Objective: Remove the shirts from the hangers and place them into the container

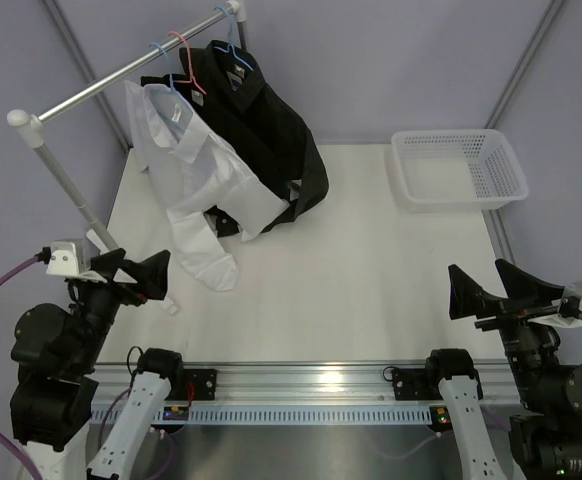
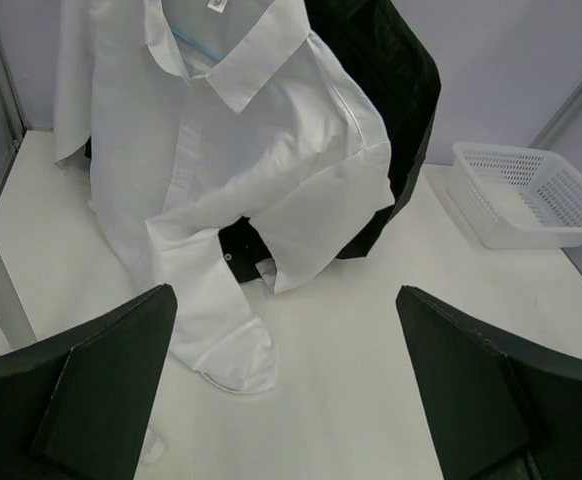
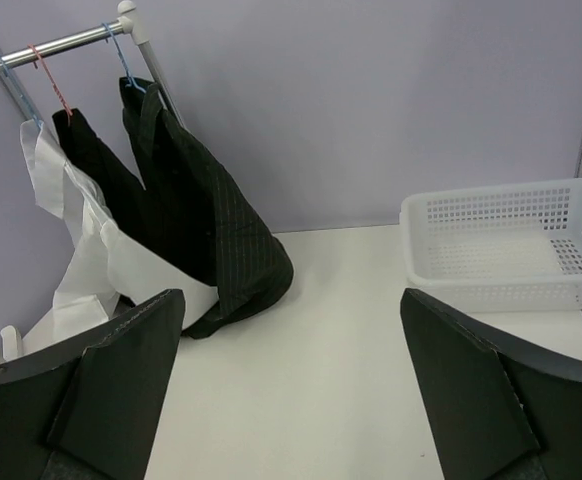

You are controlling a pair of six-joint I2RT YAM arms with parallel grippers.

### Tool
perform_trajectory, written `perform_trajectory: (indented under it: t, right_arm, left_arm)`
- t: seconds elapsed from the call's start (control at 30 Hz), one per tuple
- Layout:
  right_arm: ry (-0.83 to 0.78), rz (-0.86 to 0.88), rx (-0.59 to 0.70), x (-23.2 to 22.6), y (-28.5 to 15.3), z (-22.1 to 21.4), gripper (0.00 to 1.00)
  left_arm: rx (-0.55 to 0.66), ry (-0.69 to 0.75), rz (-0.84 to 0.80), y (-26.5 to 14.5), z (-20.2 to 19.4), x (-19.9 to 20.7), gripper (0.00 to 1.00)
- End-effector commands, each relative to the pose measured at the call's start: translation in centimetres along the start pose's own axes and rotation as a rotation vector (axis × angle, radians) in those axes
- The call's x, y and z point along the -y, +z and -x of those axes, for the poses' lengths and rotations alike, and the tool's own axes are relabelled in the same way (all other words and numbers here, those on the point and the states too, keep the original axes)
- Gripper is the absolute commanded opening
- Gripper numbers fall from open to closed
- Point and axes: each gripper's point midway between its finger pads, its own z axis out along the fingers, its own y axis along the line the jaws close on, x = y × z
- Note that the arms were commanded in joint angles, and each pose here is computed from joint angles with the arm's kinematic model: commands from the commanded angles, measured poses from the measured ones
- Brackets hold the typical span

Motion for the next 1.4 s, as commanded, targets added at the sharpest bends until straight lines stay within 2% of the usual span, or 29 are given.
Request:
perform_trajectory:
  t: [0.0, 0.2, 0.43, 0.57, 0.63, 0.67, 0.73, 0.8, 0.83, 0.9, 0.93, 1.03, 1.07, 1.13, 1.27, 1.37]
  right_arm:
    - [0.009, 0.051, 0.001, -0.8, 0.7, 0.1, 1.0]
    - [0.054, 0.094, -0.08, -1.2, 2.6, -2.0, 0.99]
    - [0.084, 0.127, -0.205, -1.2, 4.5, -5.0, 1.0]
    - [0.092, 0.128, -0.212, -1.0, 4.7, -6.0, 0.99]
    - [0.091, 0.137, -0.209, -1.1, 4.7, -6.0, 0.99]
    - [0.096, 0.143, -0.214, -1.2, 4.6, -6.3, 1.0]
    - [0.098, 0.167, -0.212, -1.6, 4.6, -6.4, 1.0]
    - [0.109, 0.179, -0.213, -1.7, 4.7, -6.7, 0.99]
    - [0.112, 0.188, -0.215, -1.8, 4.7, -6.8, 0.99]
    - [0.119, 0.205, -0.217, -2.1, 4.6, -7.2, 1.0]
    - [0.122, 0.206, -0.217, -2.1, 4.6, -7.3, 0.99]
    - [0.119, 0.221, -0.221, -2.3, 4.4, -7.4, 0.99]
    - [0.115, 0.225, -0.218, -2.3, 4.2, -7.3, 0.99]
    - [0.112, 0.224, -0.217, -2.3, 4.1, -7.4, 0.99]
    - [0.101, 0.227, -0.198, -2.2, 3.7, -7.5, 0.99]
    - [0.094, 0.224, -0.188, -2.1, 3.5, -7.5, 0.99]
  left_arm:
    - [-0.034, -0.003, 0.014, 1.5, -0.5, -0.3, 0.99]
    - [-0.076, -0.043, 0.04, 3.0, -0.8, -0.4, 0.99]
    - [-0.154, -0.134, 0.071, 6.9, -1.0, -0.2, 0.99]
    - [-0.135, -0.196, 0.058, 10.2, 0.9, 0.6, 0.99]
    - [-0.163, -0.231, 0.063, 12.5, 1.0, 0.9, 0.99]
    - [-0.126, -0.239, 0.053, 13.3, 2.6, 1.2, 0.99]
    - [-0.111, -0.272, 0.064, 16.2, 3.3, 1.2, 0.99]
    - [-0.067, -0.285, 0.075, 17.8, 5.4, 1.4, 0.97]
    - [-0.09, -0.287, 0.089, 20.0, 4.8, 1.3, 0.96]
    - [-0.054, -0.305, 0.095, 21.7, 6.4, 1.5, 0.95]
    - [-0.054, -0.313, 0.102, 23.8, 6.0, 1.4, 0.94]
    - [0.001, -0.35, 0.124, 26.4, 7.1, 1.2, 0.87]
    - [-0.019, -0.348, 0.14, 27.9, 6.2, 1.0, 0.84]
    - [0.014, -0.328, 0.17, 29.0, 7.3, 1.0, 0.82]
    - [-0.002, -0.272, 0.238, 32.3, 6.0, 0.1, 0.77]
    - [0.009, -0.253, 0.293, 33.0, 5.8, -0.9, 0.73]
